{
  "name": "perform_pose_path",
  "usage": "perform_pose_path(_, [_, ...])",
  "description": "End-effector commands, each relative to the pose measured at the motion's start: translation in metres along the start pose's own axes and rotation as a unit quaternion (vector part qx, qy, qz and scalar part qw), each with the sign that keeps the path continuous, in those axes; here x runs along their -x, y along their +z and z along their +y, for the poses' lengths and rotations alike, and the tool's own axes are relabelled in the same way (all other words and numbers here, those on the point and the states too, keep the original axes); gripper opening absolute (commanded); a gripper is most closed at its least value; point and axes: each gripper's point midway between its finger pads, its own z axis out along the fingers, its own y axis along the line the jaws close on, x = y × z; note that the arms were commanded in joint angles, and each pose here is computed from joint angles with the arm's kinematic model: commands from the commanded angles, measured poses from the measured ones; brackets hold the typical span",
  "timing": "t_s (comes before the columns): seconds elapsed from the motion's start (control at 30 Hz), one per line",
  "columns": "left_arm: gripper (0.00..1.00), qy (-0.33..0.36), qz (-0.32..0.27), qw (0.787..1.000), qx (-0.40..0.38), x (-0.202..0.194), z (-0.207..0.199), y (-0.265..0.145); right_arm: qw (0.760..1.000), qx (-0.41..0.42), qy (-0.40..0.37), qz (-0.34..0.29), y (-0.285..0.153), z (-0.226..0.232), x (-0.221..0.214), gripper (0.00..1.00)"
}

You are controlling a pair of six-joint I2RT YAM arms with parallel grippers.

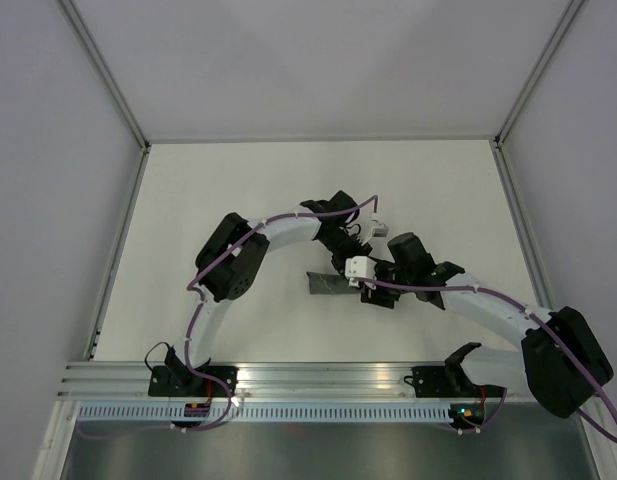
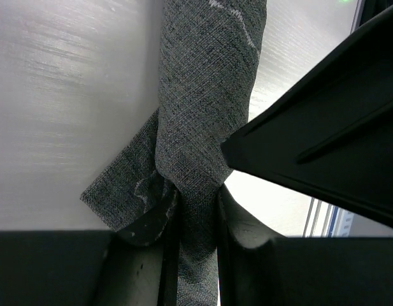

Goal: Fold the napkin, place the utensils inside, and roll it up
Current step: Roll the napkin with the utensil

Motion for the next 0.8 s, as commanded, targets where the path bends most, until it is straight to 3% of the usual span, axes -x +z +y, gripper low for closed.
perform_pose_path(0.0, [0.07, -0.078, 0.073, 0.994, 0.016, -0.048, 0.016, 0.014, 0.999, -0.027, -0.022, 0.027, 0.01, -0.006, -0.009, 0.66])
perform_pose_path(0.43, [0.11, -0.087, 0.074, 0.993, 0.01, -0.052, 0.019, 0.015, 0.996, -0.063, -0.034, 0.053, 0.022, -0.019, -0.016, 0.67])
perform_pose_path(0.63, [0.15, -0.087, 0.071, 0.994, 0.006, -0.05, 0.02, 0.013, 0.997, -0.04, -0.036, 0.06, 0.028, -0.012, -0.02, 0.66])
perform_pose_path(0.77, [0.18, -0.086, 0.069, 0.994, 0.006, -0.048, 0.019, 0.01, 0.997, -0.025, -0.03, 0.07, 0.035, -0.007, -0.026, 0.6])
